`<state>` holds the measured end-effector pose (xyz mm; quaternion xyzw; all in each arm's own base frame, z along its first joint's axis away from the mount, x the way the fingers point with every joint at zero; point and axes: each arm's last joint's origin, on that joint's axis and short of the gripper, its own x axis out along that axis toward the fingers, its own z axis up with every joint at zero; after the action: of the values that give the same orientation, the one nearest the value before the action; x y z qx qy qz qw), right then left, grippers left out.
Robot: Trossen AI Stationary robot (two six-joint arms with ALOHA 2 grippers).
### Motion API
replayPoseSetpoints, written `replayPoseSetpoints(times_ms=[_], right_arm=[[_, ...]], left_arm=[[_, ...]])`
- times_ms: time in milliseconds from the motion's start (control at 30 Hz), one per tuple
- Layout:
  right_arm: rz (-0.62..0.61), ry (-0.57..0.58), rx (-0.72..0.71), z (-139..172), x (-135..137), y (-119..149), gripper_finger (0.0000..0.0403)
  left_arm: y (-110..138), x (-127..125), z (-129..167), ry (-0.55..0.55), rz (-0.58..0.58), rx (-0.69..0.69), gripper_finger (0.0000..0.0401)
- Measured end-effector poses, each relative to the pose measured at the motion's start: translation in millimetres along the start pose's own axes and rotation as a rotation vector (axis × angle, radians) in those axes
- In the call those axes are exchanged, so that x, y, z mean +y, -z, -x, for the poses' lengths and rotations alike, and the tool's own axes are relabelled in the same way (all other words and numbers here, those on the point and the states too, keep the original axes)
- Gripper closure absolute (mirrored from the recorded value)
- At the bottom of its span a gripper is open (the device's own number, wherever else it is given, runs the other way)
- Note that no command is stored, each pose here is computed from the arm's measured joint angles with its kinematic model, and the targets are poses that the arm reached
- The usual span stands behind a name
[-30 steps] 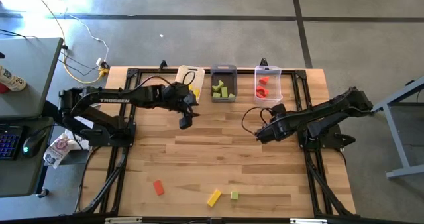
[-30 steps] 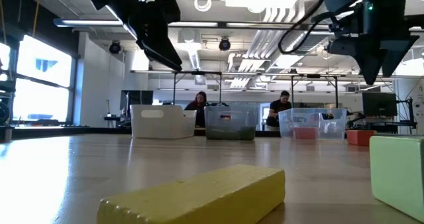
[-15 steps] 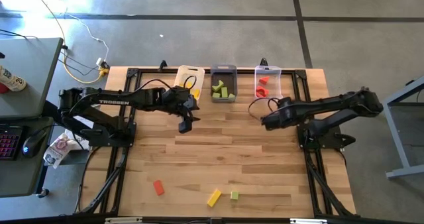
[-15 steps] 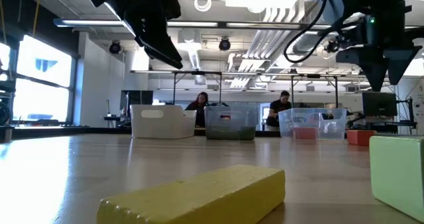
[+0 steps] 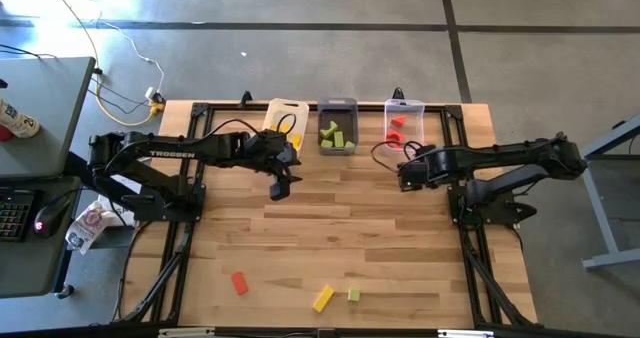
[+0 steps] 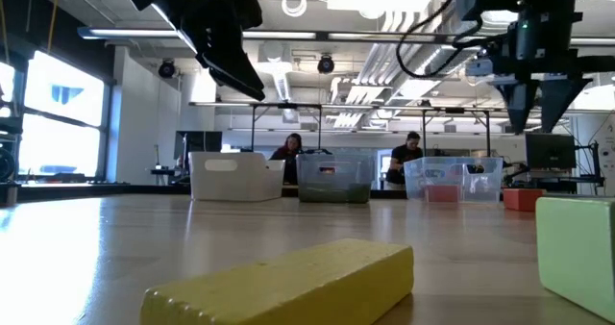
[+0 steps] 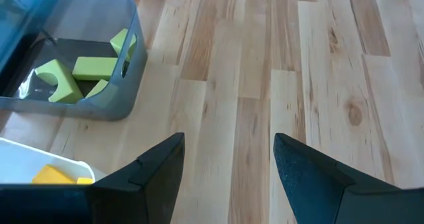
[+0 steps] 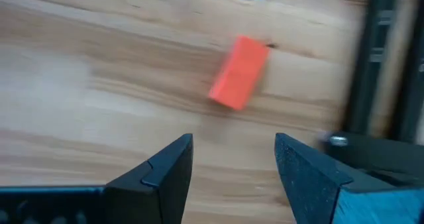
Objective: Sort & place blocks by color
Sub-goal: Put the orange block into the transparent bin
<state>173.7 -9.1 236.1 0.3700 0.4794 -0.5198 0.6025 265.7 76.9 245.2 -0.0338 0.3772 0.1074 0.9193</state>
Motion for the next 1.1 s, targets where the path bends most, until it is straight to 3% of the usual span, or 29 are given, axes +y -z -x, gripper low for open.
replayPoseSetpoints(times_ms=[167,400,667,933,1100], right_arm=[[-0.001,-0.086,-0.029,0.4,8.7,-2.2,0.0201],[0.019,-0.089,-0.068,0.5,9.6,-3.5,0.0201],[-0.069,-0.101,-0.059,-0.3,10.5,-3.2,0.0201],[-0.157,-0.013,0.039,-43.0,-3.6,9.0,0.0201],[-0.207,-0.023,0.037,-61.5,-7.3,10.0,0.0201]], left_arm=[[0.1,-0.4,-0.1,0.001,-0.001,0.001,0.0182],[1.5,-5.8,-0.2,0.016,-0.022,0.018,0.0182],[5.7,-12.6,0.4,0.035,-0.038,0.064,0.0182],[3.1,-25.1,11.6,0.074,-0.088,0.031,0.0183],[1.3,-28.3,20.1,0.078,-0.108,0.002,0.0183]])
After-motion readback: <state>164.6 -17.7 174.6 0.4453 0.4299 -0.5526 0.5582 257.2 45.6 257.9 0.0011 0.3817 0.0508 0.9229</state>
